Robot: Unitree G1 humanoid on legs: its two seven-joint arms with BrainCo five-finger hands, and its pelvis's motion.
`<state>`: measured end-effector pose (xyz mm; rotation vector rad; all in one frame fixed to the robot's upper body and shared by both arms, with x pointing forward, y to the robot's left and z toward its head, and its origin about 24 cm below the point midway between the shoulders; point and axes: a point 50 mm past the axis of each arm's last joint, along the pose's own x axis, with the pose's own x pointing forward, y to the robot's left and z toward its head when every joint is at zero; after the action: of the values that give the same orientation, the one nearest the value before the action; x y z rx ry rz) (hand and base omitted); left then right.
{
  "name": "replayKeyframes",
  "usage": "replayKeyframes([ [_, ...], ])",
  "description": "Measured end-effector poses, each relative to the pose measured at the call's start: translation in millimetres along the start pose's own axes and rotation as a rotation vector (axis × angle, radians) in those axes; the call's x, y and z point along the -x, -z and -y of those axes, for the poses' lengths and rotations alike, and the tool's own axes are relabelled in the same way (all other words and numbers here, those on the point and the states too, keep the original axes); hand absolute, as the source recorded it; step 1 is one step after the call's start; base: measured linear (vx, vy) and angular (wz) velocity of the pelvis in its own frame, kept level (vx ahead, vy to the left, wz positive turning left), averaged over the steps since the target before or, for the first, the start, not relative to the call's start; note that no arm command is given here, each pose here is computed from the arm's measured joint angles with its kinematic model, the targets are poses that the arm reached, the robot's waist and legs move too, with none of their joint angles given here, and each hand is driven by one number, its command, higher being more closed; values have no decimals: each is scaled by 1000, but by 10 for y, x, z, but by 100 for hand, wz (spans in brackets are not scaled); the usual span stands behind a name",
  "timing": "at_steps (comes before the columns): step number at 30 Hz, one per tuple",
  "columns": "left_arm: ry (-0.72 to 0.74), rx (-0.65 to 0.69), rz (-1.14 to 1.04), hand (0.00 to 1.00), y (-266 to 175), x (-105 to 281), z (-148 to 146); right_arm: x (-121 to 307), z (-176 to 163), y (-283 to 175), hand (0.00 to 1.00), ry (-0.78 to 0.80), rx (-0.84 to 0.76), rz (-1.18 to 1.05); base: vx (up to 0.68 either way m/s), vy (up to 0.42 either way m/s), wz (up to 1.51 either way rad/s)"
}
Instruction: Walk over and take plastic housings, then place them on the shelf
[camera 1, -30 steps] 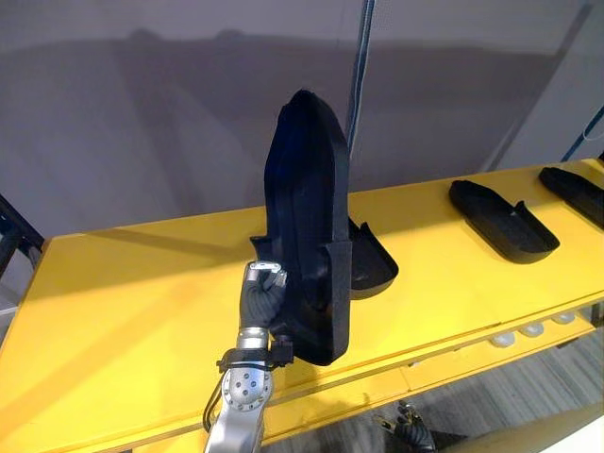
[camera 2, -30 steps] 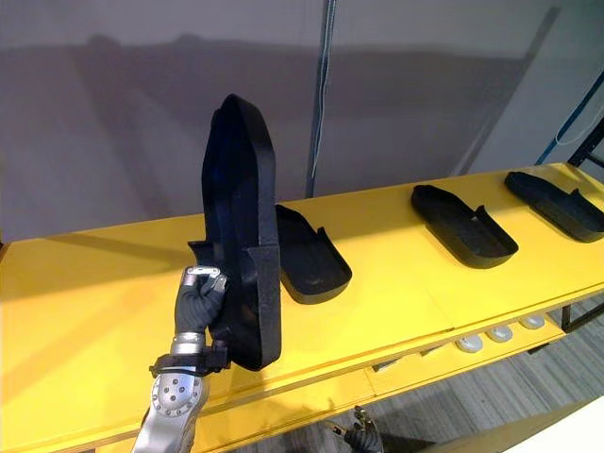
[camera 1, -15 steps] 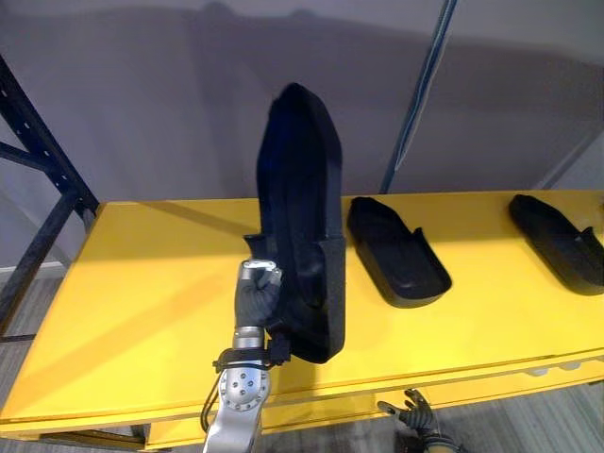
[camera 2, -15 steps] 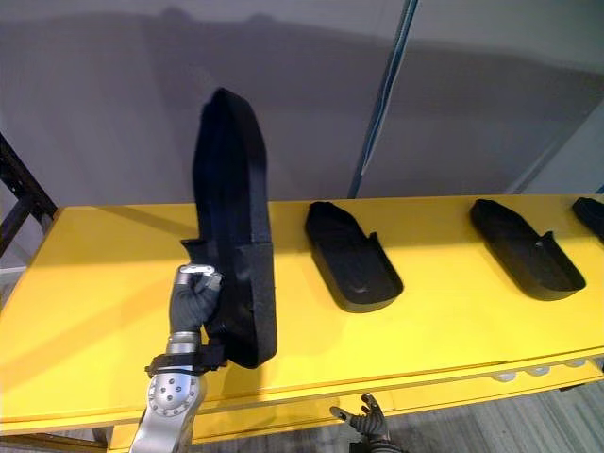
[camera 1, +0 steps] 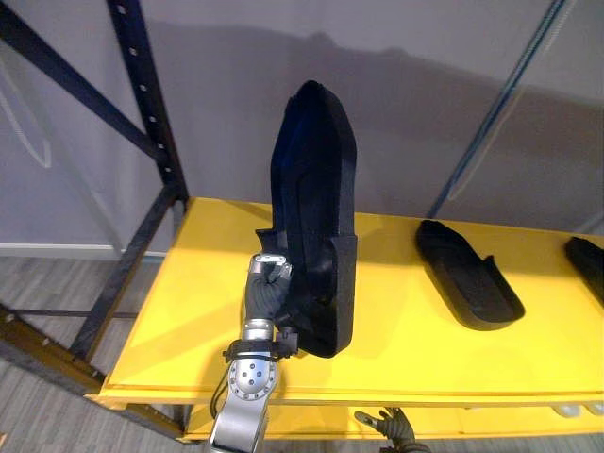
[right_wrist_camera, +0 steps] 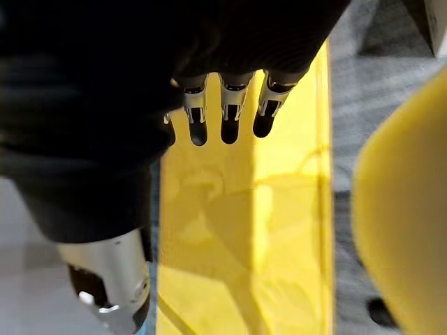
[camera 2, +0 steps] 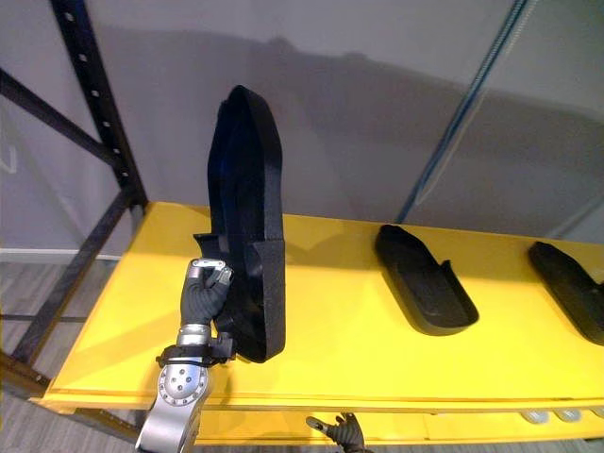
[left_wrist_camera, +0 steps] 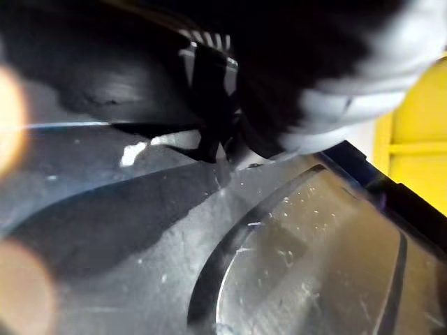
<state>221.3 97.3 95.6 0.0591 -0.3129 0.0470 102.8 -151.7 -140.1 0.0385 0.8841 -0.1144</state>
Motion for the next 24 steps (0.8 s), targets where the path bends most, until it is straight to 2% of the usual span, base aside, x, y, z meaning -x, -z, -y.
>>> replayKeyframes([
  [5,17,-35,-1,100,1,-4,23,-11,-27,-31,0,5,-32,9,-1,-49,22],
  [13,-60,-160,-41,100,75,-30,-177,-17,-29,-37,0,6,-33,9,7,23,-19],
  [18,-74,-258,-143,100,283,-90,-240,72,-1,168,0,4,-39,-52,-55,18,-7],
  [24,-92,-307,-259,100,512,-196,-301,71,7,201,0,-11,-33,-70,-117,-10,-5],
])
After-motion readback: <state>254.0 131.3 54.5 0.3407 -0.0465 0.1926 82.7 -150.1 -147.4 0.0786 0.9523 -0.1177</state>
